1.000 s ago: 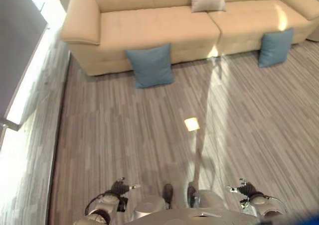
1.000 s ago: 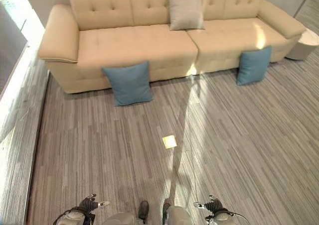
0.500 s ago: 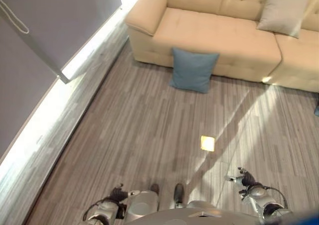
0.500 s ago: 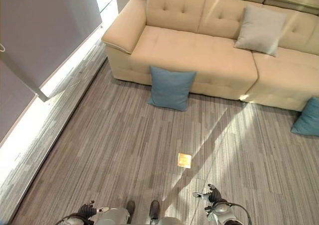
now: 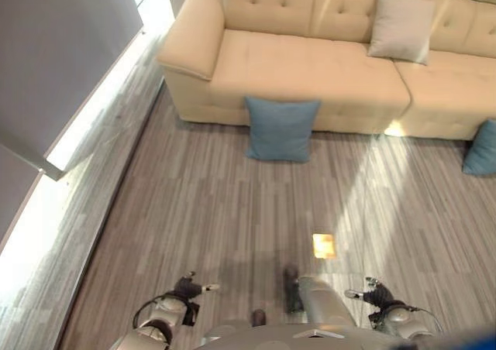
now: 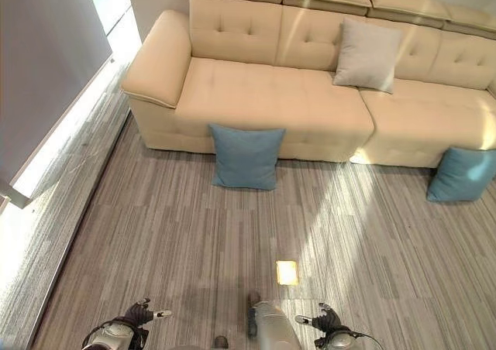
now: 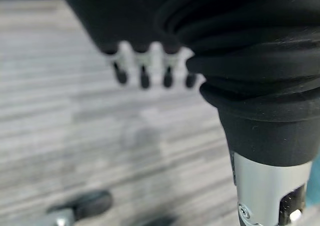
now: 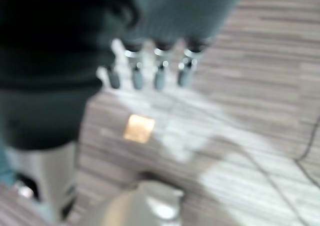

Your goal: Pick up all the scattered cushions and arrange them neatly on the sofa.

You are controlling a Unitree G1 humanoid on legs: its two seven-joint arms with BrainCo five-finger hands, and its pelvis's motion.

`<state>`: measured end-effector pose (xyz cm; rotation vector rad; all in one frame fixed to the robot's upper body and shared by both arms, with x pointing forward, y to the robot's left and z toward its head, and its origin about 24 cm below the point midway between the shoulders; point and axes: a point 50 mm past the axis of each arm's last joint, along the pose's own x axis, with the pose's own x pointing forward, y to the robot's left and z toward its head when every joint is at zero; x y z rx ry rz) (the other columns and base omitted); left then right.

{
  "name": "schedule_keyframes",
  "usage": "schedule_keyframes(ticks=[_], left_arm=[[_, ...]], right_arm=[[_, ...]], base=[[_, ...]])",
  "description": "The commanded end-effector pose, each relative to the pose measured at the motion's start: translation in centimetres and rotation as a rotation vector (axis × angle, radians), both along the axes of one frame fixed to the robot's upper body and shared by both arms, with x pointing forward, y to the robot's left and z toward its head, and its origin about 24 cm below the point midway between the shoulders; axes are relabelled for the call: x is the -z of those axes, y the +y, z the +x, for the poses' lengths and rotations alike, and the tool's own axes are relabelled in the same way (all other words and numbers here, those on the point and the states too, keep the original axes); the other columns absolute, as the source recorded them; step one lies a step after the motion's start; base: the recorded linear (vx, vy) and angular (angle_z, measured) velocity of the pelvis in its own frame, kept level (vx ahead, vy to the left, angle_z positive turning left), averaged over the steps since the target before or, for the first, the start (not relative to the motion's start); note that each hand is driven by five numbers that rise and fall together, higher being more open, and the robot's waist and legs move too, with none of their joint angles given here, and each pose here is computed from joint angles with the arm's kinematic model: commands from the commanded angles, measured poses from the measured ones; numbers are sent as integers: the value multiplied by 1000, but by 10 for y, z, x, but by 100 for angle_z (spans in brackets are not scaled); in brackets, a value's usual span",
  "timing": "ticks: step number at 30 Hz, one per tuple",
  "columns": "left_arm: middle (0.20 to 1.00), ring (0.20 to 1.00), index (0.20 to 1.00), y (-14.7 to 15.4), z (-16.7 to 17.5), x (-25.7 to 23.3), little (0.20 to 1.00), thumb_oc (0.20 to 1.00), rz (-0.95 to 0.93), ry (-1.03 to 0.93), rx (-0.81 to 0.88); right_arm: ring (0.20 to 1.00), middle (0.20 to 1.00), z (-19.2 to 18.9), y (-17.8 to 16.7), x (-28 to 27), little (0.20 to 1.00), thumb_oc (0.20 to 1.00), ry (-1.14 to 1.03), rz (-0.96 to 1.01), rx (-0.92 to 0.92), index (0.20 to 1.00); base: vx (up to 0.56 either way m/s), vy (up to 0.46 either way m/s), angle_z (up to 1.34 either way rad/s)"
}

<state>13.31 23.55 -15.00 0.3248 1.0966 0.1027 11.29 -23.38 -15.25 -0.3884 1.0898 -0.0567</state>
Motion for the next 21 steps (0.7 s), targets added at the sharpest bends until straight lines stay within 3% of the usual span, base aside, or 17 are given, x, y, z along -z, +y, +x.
schedule_keyframes(ticks=[1, 7, 15, 21], left_arm=[[1000, 1000, 1000, 6, -19, 4, 1000, 1000, 21, 41, 28], [1000, 1000, 1000, 4, -8, 1, 1000, 1000, 3, 3, 13], [1000, 1000, 1000, 1, -25, 7, 1000, 1000, -8, 56, 19], [1000, 1000, 1000, 8, -21, 4, 1000, 1000, 1, 39, -4]], right_arm=[[1000, 1000, 7, -16, -5, 1000, 1000, -8, -55, -5, 1000], [1000, 1000, 16, -22, -10, 1000, 1000, -38, -62, 21, 1000], [1000, 1000, 8, -25, -7, 1000, 1000, -2, -77, -6, 1000], [1000, 1000, 24, -17, -11, 1000, 1000, -62, -55, -22, 1000]], base=[[524, -349, 86], [241, -190, 25], [275, 75, -32], [99, 54, -43]])
